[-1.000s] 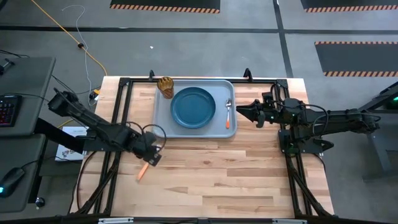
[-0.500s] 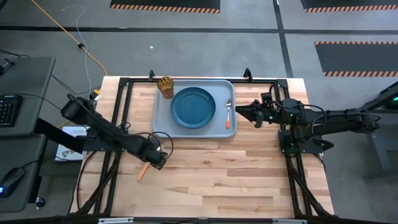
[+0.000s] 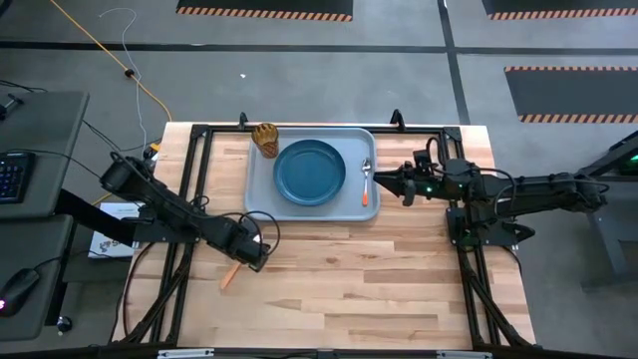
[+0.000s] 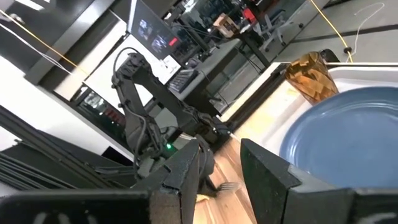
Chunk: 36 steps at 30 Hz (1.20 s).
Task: Pick and place plate/cup/fork/spoon on tray
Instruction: Put the fork between the plate and spoon on the tray
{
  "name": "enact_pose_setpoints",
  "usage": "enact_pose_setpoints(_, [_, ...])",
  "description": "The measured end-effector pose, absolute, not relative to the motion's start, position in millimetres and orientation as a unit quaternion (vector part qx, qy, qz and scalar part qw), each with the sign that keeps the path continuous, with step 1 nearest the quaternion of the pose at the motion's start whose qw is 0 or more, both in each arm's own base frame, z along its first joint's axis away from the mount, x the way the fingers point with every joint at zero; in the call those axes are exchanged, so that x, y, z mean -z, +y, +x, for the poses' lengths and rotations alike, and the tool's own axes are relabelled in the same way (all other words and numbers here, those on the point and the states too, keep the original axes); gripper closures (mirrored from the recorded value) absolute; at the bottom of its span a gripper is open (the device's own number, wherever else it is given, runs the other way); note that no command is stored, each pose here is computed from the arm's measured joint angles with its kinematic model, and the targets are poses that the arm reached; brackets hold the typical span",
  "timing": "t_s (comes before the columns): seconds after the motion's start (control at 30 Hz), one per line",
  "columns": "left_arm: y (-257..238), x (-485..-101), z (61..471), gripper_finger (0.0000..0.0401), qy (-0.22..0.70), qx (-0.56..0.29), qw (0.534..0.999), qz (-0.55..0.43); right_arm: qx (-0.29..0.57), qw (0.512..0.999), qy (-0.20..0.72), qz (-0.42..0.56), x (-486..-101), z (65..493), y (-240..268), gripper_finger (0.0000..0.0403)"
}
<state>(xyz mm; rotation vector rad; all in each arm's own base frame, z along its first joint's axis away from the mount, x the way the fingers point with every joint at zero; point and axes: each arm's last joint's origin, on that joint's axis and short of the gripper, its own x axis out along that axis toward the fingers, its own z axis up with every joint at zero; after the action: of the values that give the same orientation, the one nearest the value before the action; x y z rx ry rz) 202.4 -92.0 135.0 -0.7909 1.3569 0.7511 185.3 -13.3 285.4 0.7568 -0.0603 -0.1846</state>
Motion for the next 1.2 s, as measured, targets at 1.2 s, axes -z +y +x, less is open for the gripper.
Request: enact_pose_setpoints(1.2, [-31.6,-315.2,275.0,0.0387,0.330,0.276,0.673,-0.602,-0.104,0.967,0.164,0.165,-341.3,318.5,38.8,0.0246])
